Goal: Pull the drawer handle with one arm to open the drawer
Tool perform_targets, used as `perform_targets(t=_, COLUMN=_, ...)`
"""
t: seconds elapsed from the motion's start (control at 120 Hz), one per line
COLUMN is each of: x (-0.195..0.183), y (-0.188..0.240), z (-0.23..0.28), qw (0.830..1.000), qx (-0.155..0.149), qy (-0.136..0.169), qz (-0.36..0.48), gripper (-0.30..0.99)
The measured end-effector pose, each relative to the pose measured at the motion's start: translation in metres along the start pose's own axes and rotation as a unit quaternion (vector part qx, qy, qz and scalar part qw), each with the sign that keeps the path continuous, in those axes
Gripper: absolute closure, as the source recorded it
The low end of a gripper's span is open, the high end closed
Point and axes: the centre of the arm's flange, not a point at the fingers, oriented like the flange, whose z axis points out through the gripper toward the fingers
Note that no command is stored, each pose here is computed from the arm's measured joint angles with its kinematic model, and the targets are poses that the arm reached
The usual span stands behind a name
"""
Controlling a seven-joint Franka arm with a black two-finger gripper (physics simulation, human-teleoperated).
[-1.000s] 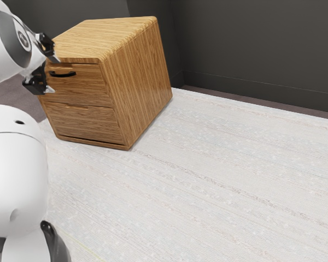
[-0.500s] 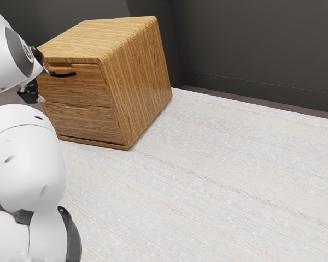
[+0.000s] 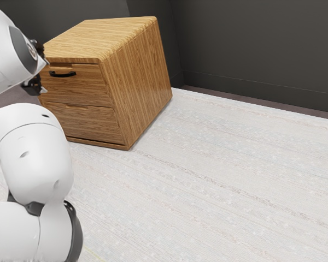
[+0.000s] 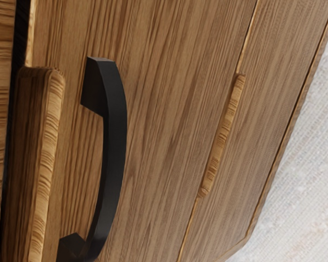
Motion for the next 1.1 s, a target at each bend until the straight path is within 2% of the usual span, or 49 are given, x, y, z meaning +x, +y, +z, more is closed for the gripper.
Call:
perform_targets(t=0.458, x=-0.019, y=0.006, z=0.028, qw=1.0, qx=-0.018, qy=0.001, qz=-0.012, gripper=0.03)
perform_targets(t=0.533, x=-0.035, y=0.009, z=0.012, qw=1.0, qx=-0.019, qy=-0.007, qz=-0.023, gripper=0.03)
perform_targets(t=0.683, x=-0.008, y=0.01, z=-0.004, qw=1.0, qx=-0.025, qy=0.01, qz=-0.003, gripper=0.03)
perform_targets(t=0.942, x=-0.006, y=0.006, z=0.009, qw=1.0, qx=-0.019, qy=0.012, qz=0.003, gripper=0.03)
perform_targets(t=1.1, x=0.015, y=-0.01, z=0.02, qw=0.999, qx=-0.011, qy=0.019, qz=0.033, gripper=0.03)
